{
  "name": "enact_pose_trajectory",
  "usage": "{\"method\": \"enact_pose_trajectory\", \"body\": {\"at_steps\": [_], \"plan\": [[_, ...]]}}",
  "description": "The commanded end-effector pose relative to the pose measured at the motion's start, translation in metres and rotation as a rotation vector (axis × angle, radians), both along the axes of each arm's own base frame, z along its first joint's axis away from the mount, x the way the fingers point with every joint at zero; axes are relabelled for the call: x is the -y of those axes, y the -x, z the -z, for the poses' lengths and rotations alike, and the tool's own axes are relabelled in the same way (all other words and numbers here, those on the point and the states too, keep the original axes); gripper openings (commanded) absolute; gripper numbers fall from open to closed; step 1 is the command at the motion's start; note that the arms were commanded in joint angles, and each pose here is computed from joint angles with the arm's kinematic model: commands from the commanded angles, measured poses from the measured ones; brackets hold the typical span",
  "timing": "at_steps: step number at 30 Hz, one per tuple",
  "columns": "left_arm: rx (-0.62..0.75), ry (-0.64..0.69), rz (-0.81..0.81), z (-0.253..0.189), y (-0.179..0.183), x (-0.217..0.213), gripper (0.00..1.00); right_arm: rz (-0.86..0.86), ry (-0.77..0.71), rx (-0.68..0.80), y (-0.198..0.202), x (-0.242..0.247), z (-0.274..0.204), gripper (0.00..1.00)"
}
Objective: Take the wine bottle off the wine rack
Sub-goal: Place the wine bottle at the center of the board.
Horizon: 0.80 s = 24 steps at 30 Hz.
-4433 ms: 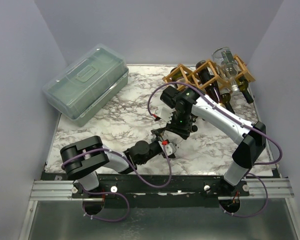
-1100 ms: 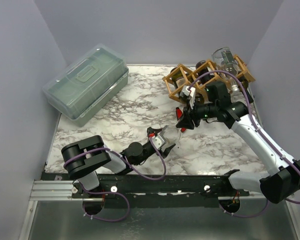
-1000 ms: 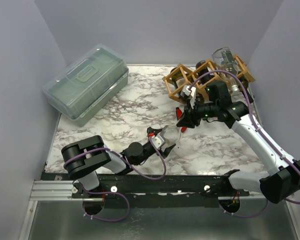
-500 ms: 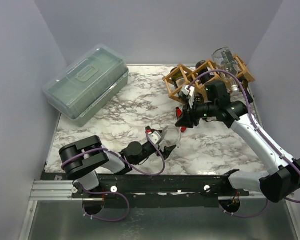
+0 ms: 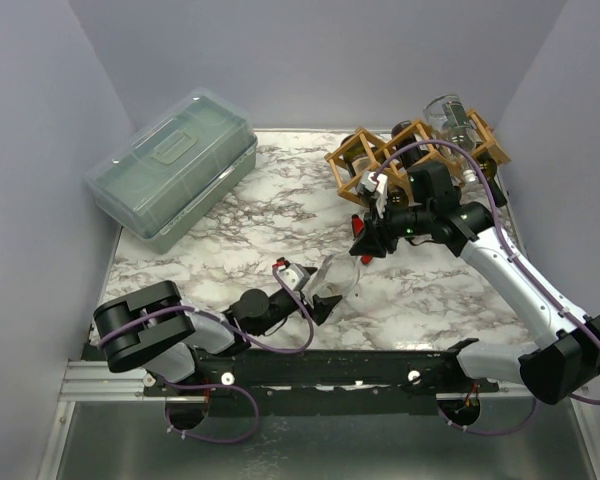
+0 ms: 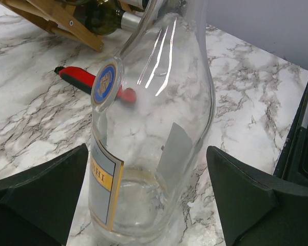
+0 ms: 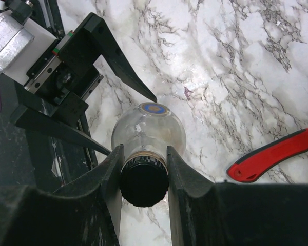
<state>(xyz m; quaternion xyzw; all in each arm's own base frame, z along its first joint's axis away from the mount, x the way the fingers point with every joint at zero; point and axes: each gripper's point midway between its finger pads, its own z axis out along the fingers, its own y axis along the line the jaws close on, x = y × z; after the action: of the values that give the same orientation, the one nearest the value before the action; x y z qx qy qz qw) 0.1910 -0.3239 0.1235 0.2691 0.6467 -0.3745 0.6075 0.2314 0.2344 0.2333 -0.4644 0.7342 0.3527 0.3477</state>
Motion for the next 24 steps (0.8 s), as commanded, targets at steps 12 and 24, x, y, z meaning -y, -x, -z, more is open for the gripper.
{"method": "enact_pose_trajectory", "body": {"at_steps": [12,24], "plan": [[0.076,0.02,-0.018,-0.017,0.012,-0.037,0.99,-0.025,-0.018,0.086,-0.017,-0.013,-0.01,0.0],[0.05,-0.013,0.02,-0.083,0.01,-0.04,0.99,-0.065,-0.025,0.094,-0.017,-0.028,-0.022,0.0]]}}
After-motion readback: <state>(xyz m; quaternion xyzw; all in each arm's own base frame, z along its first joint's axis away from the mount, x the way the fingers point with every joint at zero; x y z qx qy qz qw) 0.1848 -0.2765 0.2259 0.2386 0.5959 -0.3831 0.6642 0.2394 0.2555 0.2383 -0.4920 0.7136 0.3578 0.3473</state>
